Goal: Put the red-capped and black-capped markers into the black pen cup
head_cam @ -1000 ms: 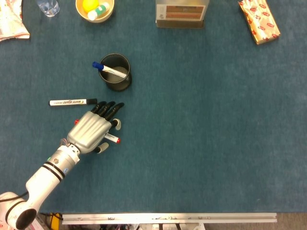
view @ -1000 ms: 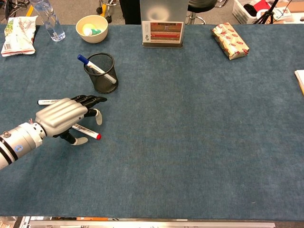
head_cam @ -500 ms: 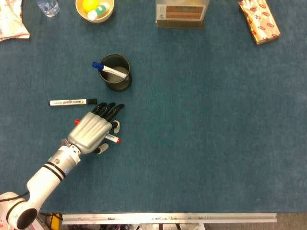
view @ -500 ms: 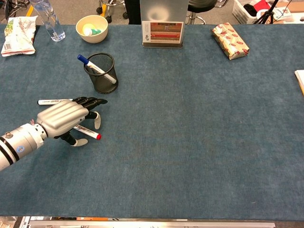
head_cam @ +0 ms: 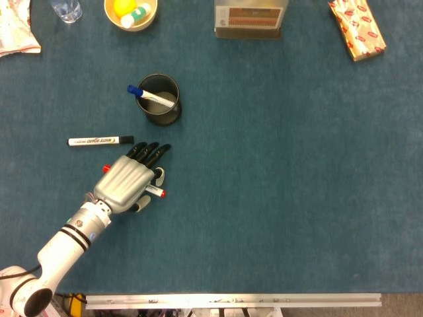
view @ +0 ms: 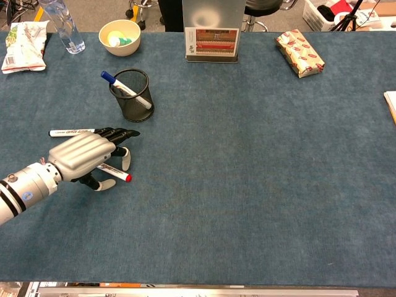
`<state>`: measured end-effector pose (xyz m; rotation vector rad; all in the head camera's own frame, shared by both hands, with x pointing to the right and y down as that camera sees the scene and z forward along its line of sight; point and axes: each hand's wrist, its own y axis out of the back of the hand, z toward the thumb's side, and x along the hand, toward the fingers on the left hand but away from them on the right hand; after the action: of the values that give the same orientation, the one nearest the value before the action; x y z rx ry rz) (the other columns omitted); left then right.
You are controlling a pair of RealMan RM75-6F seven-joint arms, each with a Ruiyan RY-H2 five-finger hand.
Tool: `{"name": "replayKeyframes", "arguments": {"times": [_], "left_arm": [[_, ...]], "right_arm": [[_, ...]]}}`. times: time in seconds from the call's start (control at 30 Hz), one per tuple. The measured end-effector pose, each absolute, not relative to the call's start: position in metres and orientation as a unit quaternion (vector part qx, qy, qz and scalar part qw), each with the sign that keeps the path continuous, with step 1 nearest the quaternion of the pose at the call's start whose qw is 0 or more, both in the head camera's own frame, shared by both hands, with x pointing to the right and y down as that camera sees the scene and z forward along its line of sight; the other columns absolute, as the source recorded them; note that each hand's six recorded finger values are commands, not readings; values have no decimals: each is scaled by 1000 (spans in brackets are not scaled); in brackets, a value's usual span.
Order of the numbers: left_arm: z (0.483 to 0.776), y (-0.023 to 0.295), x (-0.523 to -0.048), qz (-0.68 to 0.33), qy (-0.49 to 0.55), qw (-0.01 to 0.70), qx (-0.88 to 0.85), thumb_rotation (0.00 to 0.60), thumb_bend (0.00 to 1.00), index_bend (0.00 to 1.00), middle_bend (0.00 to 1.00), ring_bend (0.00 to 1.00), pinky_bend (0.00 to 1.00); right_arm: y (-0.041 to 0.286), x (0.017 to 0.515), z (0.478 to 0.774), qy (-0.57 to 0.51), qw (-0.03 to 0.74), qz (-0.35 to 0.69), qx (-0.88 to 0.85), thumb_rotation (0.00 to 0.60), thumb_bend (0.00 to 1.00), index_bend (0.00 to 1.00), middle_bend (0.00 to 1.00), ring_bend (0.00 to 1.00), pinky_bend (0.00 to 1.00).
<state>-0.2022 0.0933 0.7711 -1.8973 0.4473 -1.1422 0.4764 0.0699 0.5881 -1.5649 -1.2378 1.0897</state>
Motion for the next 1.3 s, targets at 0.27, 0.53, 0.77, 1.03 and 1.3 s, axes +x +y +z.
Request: {"name": "replayKeyframes", "arguments": {"times": [0.27,0.53,0.77,1.03,1.3], "left_arm": [[773,95,-203,-459,177,427,-759,600,337,457,0,0,98],[775,96,-200,-458,171,430,-759,600,337,454,0,0,98],[776,96,-199,-457,173,430,-759,600,338,482,0,0,98],[777,97,-200,-458,178,428,-758,600,338,526,0,0,98],[776,97,-204,-460,188,425,-756,600,338,544,0,0,98]], "right_arm": [[70,476,588,-494,420,435,-624,600,0,239,265,171,411],[70,476,588,-494,420,435,-625,600,0,239,265,171,411],[70,477,588,-494,419,435,-625,600,0,239,265,171,411],[70,477,588,-495,419,435,-625,600,0,239,265,171,411],[70,477,588,-495,419,435,-624,600,0,239,265,171,411]]}}
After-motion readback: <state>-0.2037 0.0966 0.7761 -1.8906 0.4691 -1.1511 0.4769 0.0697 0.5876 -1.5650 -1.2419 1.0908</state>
